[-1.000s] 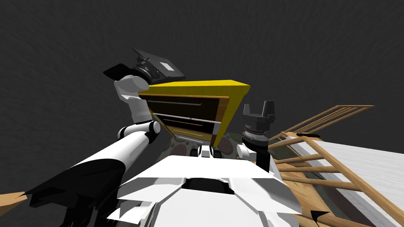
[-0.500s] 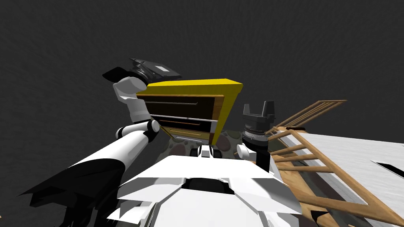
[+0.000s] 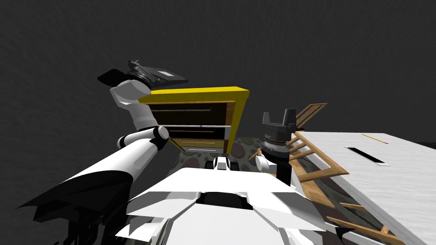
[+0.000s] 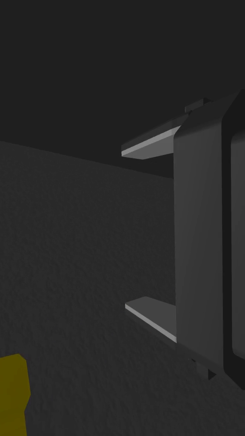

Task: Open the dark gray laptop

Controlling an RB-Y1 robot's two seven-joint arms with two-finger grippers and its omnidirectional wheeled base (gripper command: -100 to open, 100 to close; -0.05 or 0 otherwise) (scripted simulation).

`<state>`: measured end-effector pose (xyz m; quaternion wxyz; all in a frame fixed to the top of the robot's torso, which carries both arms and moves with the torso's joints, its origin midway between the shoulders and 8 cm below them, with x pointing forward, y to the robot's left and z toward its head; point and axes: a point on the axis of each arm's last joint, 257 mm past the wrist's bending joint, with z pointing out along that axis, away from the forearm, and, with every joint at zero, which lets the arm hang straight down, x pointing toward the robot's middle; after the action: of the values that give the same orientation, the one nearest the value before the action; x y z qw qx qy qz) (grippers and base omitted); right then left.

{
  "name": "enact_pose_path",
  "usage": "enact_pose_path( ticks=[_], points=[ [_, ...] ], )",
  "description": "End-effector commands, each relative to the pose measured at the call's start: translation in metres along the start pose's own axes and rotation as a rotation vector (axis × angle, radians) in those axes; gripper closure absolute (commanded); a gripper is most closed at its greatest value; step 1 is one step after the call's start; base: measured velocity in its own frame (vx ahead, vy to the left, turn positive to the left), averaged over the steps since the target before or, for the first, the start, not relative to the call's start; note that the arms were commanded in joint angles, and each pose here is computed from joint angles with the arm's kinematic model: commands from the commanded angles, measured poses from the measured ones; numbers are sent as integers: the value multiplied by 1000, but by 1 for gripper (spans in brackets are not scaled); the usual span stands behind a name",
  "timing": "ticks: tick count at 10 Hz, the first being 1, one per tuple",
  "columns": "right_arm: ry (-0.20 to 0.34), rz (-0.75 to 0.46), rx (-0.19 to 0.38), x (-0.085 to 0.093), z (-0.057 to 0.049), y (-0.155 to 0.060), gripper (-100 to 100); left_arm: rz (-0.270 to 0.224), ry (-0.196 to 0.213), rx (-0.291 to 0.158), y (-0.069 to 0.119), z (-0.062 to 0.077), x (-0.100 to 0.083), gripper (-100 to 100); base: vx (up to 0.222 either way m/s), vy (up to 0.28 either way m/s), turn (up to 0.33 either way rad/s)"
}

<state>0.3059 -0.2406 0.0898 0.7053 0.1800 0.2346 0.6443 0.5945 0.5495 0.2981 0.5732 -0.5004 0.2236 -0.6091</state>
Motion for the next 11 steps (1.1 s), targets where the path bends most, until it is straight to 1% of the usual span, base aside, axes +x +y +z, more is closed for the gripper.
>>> enact_pose_path(
  ticks=[1, 3, 4, 5, 6, 11],
  points=[
    [0, 0, 0, 0, 0, 0, 0, 0, 4, -12, -14, -2, 3, -100, 71, -29, 48],
    [0, 0, 0, 0, 0, 0, 0, -2, 3, -12, -38, -3, 4, -100, 67, -15, -2],
    [0, 0, 0, 0, 0, 0, 0, -2, 3, -12, -44, -4, 5, -100, 56, -4, 1],
    [0, 0, 0, 0, 0, 0, 0, -2, 2, -17, -37, -4, 3, -100, 26, -1, 0],
    [0, 0, 0, 0, 0, 0, 0, -2, 1, -20, -36, -4, 3, 0, 7, -2, -5],
    [0, 0, 0, 0, 0, 0, 0, -1, -4, -40, -26, -4, 1, 0, 0, 0, 0]
  ],
)
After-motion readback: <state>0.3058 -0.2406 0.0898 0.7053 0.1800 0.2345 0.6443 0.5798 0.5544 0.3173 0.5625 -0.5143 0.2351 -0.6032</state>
